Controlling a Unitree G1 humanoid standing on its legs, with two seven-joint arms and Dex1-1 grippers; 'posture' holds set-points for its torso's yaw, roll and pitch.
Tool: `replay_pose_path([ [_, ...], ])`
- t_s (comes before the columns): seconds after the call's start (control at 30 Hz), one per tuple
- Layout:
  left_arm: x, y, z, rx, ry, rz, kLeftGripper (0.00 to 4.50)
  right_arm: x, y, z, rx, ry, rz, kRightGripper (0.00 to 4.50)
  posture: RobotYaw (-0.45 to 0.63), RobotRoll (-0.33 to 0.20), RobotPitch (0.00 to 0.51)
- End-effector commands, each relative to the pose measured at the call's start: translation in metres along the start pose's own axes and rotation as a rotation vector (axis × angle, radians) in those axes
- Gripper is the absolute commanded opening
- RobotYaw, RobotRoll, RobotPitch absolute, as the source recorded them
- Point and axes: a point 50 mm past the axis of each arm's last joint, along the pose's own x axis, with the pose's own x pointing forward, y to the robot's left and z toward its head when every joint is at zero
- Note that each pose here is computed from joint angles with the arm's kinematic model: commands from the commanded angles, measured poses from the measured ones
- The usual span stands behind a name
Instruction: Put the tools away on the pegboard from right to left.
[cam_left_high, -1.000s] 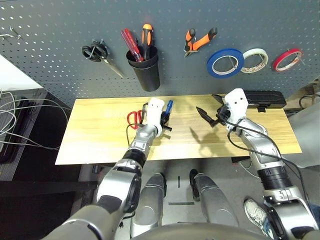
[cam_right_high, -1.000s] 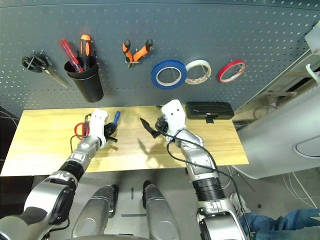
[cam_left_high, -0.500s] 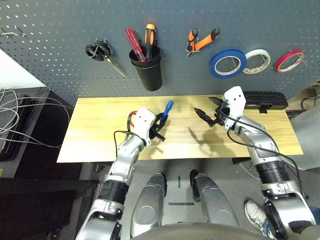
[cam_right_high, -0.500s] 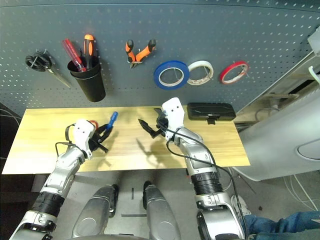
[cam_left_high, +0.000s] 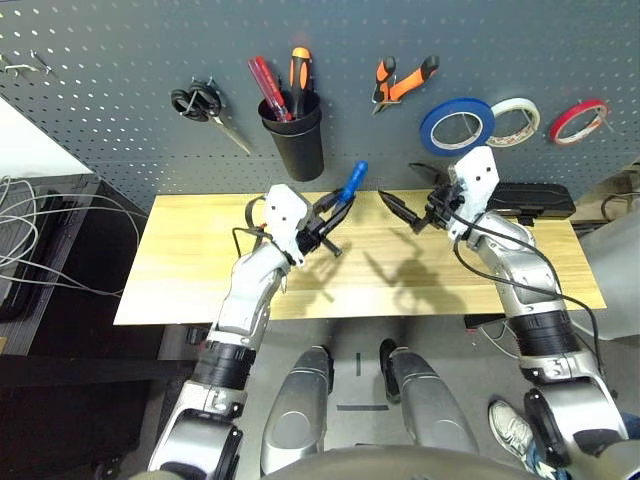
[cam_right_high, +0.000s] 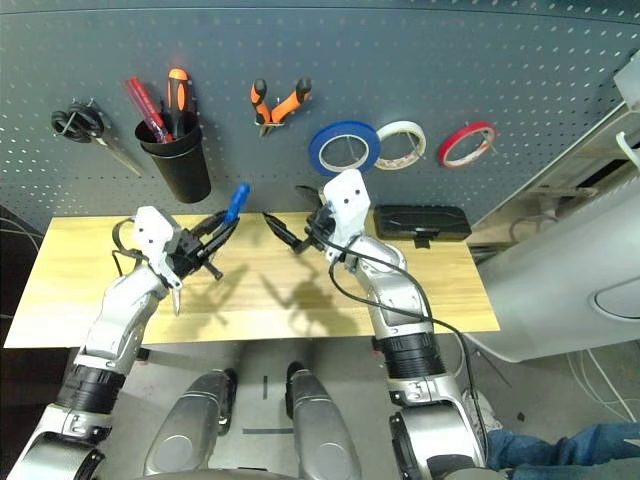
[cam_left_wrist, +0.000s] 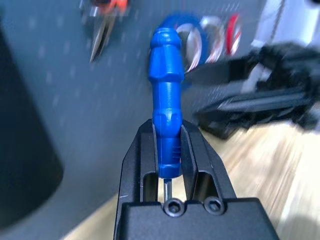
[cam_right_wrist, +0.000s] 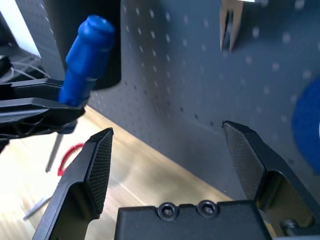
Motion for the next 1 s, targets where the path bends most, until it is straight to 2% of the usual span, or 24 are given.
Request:
replay_pose_path([
  [0.03, 0.003, -0.004, 0.013, 0.003, -0.02, -0.069, 0.52, 0.004, 0.008, 0.01, 0.001, -0.042, 0.046, 4.5, 0.08, 0.0, 0.224],
  [0.23, 0.006, 0.002, 0.034, 0.04, -0.074, -0.101, 0.52, 0.008, 0.013, 0.016, -0.002, -0.08, 0.075, 4.5, 0.08, 0.0, 0.22],
  [0.43, 0.011, 0.027, 0.064, 0.062, -0.192, 0.006, 0.52, 0.011, 0.013, 0.021, -0.002, -0.098, 0.08, 4.5, 0.08, 0.0, 0.221],
  [0.6, 0.015, 0.037, 0.08, 0.072, -0.25, 0.041, 0.52, 0.016, 0.013, 0.026, 0.0, -0.117, 0.085, 4.5, 0.09, 0.0, 0.223],
  [1.0, 0.029, 0.051, 0.114, 0.038, -0.399, 0.122, 0.52, 0.028, 0.016, 0.031, 0.016, -0.145, 0.094, 4.5, 0.09, 0.0, 0.226],
])
